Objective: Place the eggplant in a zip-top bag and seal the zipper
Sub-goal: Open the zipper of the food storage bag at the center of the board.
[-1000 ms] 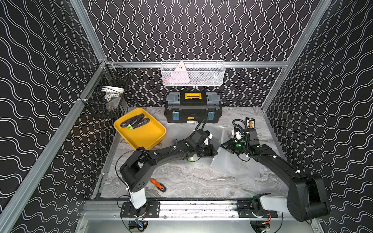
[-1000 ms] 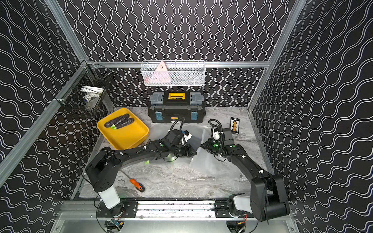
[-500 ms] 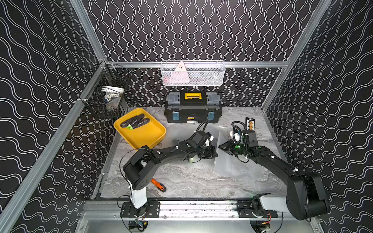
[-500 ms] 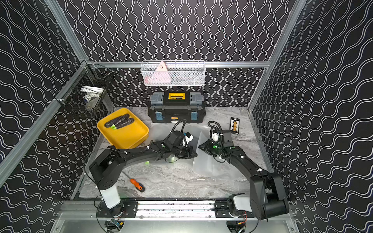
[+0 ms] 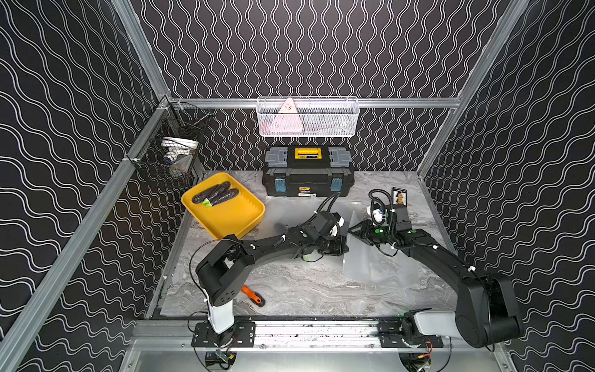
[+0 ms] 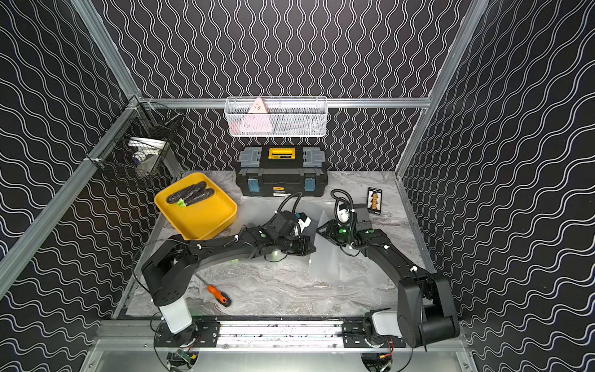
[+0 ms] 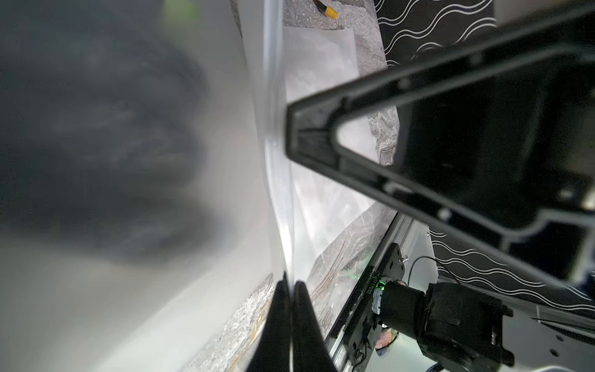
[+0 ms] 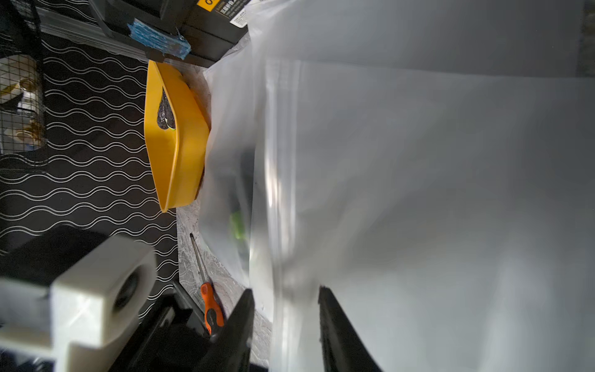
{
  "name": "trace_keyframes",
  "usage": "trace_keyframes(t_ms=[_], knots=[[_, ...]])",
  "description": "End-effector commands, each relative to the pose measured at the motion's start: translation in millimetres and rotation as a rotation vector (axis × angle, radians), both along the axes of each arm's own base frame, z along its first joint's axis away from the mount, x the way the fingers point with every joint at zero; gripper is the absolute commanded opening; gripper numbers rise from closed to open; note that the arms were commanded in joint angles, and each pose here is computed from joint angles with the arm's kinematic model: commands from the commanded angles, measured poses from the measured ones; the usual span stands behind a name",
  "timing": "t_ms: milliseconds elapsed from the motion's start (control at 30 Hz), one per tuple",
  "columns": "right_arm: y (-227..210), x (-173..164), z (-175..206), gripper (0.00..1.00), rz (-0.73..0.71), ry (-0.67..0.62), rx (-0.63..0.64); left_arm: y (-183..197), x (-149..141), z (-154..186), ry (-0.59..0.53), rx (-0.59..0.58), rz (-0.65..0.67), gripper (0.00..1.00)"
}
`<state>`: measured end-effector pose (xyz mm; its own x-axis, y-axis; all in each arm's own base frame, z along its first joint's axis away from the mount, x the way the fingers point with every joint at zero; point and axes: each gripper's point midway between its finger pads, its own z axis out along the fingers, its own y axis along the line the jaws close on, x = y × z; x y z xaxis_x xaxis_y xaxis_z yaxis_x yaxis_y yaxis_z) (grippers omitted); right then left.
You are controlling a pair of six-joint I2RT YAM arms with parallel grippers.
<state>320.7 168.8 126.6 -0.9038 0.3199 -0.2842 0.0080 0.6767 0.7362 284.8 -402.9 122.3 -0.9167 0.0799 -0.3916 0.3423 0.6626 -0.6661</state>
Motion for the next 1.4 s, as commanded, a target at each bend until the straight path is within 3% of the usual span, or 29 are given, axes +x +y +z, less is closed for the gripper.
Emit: trace_keyframes(t_ms=[0,133,333,433,533,633,733,900,1367], knots=[[5,1,1,0.31,0.015,-0.001,0.004,7,5,-1,-0.067,0.074,0.012,0.0],[6,-1,-3,0.15,0.023,0.005,-0.001,11,8,0,-0.09,0.094,0.03,0.0],[6,-5,-6,0.1,0.03,0.0,0.0,14,6,1,-0.093,0.106,0.031,0.01],[11,-4,-4,0.09,0.05,-0.017,0.033,12,2,2,-0.073,0.078,0.025,0.11],[16,-4,-1,0.08,0.076,-0.038,0.07,16,2,5,-0.041,0.042,0.028,0.28],[21,-6,4,0.08,0.102,-0.059,0.102,30,11,10,-0.018,-0.006,0.072,0.34],[27,-9,13,0.09,0.135,-0.094,0.146,42,18,10,-0.018,0.008,0.091,0.32],[36,-11,23,0.12,0.178,-0.129,0.205,37,18,10,0.038,-0.091,0.083,0.27],[38,-12,16,0.11,0.187,-0.122,0.172,46,23,22,0.05,-0.181,0.093,0.27]])
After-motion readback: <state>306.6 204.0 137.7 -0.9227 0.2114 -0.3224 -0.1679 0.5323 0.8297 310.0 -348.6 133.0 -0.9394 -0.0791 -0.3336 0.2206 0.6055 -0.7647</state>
